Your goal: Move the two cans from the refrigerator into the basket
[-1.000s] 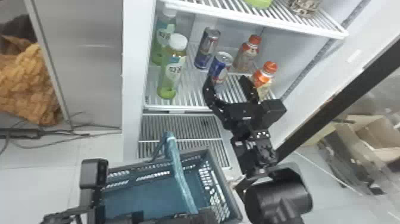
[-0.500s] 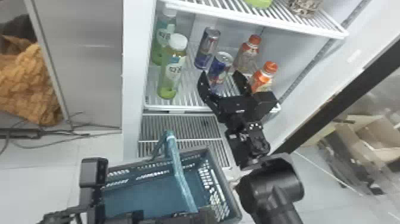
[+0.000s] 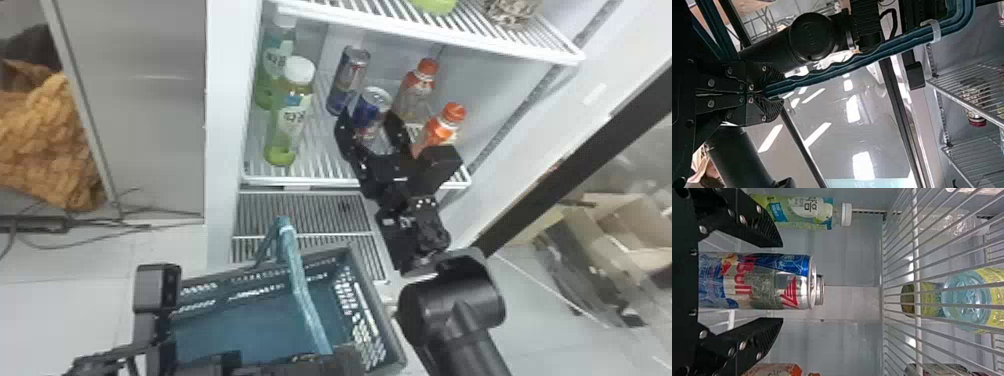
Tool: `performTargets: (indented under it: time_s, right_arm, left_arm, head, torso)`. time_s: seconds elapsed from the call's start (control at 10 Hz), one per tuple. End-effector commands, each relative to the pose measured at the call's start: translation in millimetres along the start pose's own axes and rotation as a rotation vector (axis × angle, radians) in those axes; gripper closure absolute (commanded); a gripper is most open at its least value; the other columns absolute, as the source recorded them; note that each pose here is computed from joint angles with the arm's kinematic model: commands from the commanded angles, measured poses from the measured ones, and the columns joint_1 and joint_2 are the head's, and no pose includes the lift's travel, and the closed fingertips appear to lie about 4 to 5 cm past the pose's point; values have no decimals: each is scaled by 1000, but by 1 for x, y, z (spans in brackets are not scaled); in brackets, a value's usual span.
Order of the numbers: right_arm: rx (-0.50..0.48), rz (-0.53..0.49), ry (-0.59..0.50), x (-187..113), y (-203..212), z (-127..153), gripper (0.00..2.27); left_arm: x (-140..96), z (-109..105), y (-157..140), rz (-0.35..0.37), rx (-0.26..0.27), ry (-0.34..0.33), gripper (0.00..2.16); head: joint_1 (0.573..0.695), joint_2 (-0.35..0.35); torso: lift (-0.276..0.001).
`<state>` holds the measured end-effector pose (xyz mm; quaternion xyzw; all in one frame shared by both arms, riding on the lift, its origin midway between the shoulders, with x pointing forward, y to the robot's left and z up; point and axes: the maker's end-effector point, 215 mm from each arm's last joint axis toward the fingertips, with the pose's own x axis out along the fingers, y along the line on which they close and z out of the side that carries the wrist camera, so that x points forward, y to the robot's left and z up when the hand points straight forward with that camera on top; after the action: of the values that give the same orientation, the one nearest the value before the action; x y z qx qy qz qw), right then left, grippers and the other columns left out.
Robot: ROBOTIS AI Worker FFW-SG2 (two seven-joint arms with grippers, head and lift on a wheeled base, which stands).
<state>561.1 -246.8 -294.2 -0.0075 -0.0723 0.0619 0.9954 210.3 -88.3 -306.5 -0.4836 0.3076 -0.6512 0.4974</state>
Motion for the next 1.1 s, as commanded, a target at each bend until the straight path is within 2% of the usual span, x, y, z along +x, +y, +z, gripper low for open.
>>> performTargets:
  time_s: [0.0, 0.2, 0.4, 0.8, 1.0]
  right_arm:
    - [27, 6, 4, 1, 4, -2, 891]
    - [42, 14, -4, 0, 9, 3, 892]
    - [53, 24, -32, -3, 14, 19, 891]
    - [140, 37, -85, -39, 26, 56, 892]
    - [143, 32, -102, -63, 26, 76, 892]
  left_arm:
    - [0, 0, 0, 0, -1, -1, 1159]
    - [-1, 1, 0, -2, -1, -6, 1161]
    - [-1, 0, 0, -2, -5, -3, 1159]
    - [-1, 1, 0, -5, -3, -11, 1161]
    - [-1, 0, 0, -2, -8, -9, 1159]
  head:
    - [695, -350]
    - [695, -350]
    - [695, -350]
    - [695, -350]
    - [695, -350]
  torso:
    - [-276]
    - [-276]
    - [-276]
    - [-276]
    - [-276]
